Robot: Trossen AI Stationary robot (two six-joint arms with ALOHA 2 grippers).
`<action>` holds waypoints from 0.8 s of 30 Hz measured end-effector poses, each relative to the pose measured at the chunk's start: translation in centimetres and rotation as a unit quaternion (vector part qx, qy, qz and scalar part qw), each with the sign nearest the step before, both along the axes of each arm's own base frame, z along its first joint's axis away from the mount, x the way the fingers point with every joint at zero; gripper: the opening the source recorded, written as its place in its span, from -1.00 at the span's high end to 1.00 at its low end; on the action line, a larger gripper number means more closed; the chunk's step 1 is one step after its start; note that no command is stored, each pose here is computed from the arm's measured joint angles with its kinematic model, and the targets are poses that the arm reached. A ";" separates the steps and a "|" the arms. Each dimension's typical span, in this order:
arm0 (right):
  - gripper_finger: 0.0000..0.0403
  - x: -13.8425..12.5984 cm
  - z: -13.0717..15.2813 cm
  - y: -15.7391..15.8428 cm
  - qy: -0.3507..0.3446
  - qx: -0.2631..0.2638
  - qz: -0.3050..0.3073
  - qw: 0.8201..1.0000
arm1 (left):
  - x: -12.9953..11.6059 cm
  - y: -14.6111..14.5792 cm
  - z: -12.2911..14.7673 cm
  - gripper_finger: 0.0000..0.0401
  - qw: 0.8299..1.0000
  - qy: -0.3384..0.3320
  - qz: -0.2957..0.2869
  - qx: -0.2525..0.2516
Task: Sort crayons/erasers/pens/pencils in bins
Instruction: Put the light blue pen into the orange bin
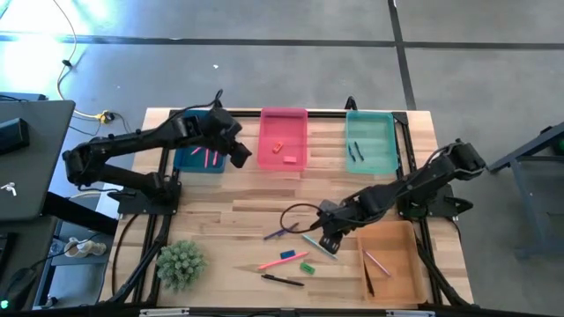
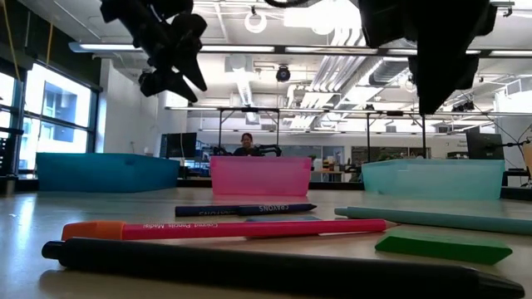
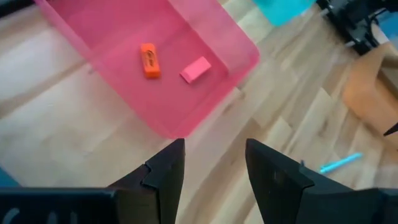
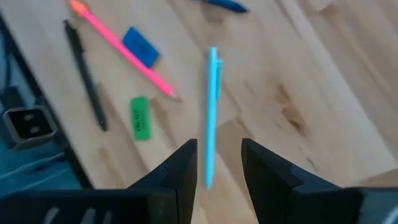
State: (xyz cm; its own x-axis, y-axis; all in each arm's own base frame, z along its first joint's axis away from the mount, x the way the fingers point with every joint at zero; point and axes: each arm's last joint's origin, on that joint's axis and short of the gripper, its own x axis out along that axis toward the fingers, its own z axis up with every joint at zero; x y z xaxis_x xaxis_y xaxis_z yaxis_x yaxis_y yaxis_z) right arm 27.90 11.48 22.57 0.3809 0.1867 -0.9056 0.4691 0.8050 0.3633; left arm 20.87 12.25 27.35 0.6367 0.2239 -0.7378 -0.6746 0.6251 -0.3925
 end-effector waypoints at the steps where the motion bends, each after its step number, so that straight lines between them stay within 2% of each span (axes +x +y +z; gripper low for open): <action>1: 0.41 0.1 0.3 0.2 -0.004 0.002 0.009 1.000 | 0.1 -0.2 0.0 0.22 1.000 0.000 -0.002 -0.002; 7: 0.41 1.1 3.5 0.6 -0.046 -0.022 0.031 0.998 | 0.5 -1.4 0.0 0.22 0.999 -0.006 0.012 -0.040; 10: 0.41 1.3 4.3 0.5 -0.040 -0.053 0.031 0.997 | 0.3 -2.0 0.2 0.22 0.999 0.002 0.003 -0.034; 12: 0.41 1.8 4.3 0.7 -0.029 -0.059 0.035 0.997 | 0.2 -2.3 -0.2 0.22 0.999 0.031 0.015 -0.028; 16: 0.41 3.3 3.7 1.5 0.008 -0.041 0.053 0.998 | -0.3 -3.2 -0.7 0.22 0.995 0.076 0.032 -0.052; 20: 0.41 4.8 2.9 2.3 0.056 -0.069 0.054 0.995 | -0.6 -4.2 -1.1 0.22 0.991 0.120 0.027 -0.049; 24: 0.41 6.3 1.5 2.9 0.080 -0.089 0.062 0.991 | -0.6 -4.7 -1.2 0.22 0.990 0.131 0.026 -0.053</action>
State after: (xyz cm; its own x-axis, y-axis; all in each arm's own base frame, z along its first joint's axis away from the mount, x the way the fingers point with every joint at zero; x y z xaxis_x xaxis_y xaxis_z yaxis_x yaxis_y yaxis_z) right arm 34.16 14.39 24.09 0.2128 0.0554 -0.9755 0.4022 0.9049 0.1391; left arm 20.25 7.54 26.12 0.4097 0.1643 -0.8973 -0.7925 0.5513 -0.2609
